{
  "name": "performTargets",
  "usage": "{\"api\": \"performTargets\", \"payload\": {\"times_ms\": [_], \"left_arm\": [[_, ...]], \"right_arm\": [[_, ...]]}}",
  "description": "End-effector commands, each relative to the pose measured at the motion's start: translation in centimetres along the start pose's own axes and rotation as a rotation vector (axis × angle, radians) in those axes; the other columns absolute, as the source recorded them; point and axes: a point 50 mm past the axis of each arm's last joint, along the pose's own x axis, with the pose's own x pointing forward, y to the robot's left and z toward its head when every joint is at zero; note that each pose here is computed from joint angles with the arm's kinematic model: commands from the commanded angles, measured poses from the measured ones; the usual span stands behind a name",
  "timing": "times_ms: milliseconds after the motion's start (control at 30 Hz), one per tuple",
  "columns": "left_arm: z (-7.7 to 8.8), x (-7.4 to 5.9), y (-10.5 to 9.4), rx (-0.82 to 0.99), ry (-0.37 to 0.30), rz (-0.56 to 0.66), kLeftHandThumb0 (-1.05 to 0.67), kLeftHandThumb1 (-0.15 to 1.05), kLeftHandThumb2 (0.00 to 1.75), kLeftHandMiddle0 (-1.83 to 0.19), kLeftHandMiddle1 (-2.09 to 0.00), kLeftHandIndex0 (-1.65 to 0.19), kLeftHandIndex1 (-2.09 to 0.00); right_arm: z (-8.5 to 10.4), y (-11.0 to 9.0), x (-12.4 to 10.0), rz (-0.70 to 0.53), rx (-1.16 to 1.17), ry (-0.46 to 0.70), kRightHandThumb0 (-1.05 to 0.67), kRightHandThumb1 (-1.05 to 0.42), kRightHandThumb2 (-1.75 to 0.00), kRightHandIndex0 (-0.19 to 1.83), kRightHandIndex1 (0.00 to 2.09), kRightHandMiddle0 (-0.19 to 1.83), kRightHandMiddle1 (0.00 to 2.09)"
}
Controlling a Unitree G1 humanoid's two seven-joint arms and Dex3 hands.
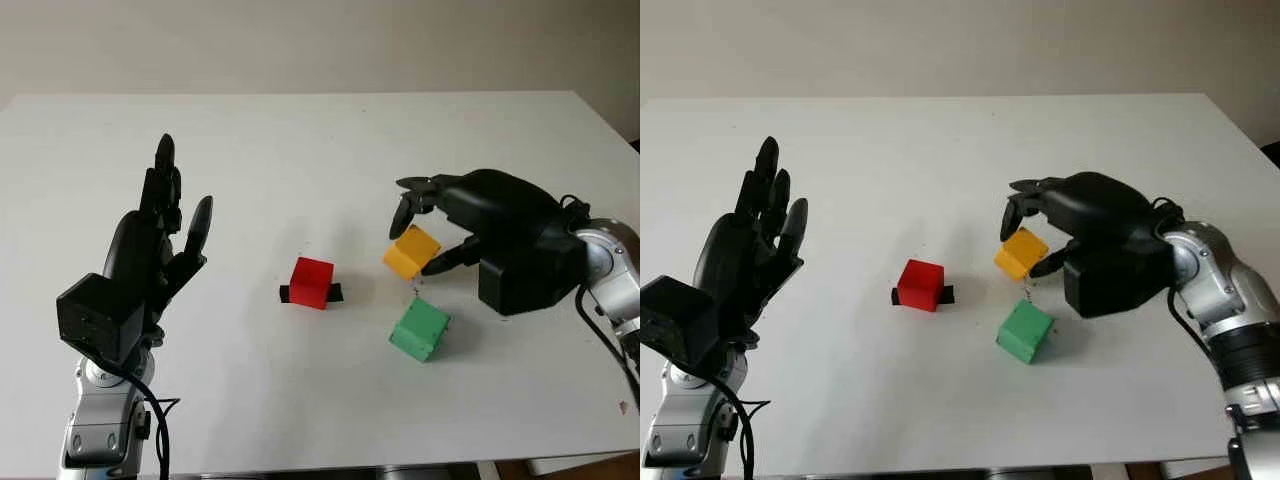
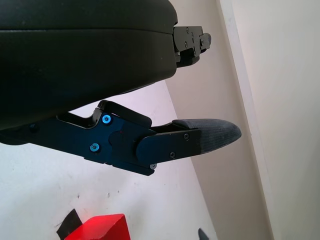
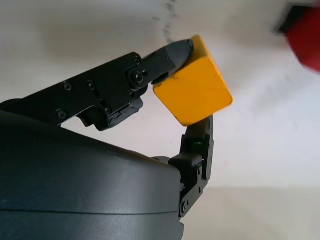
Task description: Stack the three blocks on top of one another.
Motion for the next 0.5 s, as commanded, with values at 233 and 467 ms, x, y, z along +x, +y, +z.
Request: {"api": "performTargets", "payload": {"times_ms": [233,467], "left_arm": [[0.1,-0.3,-0.2,0.003,0.001,0.007,-0.69,1.05,0.53,0.10,-0.06,0.10,-0.06],[0.0,-0.4,-0.6,-0.018,0.006,0.010,-0.68,1.05,0.53,0.10,-0.05,0.09,-0.06]], "right_arm": [[2.1,-3.2,0.3,-0.059,0.141,-0.034,-0.40,-0.92,-0.05,0.26,0.06,0.45,1.33],[4.3,-4.7,1.5,0.030,0.230,-0.091,-0.41,-0.92,-0.05,0.26,0.06,0.44,1.37]]}}
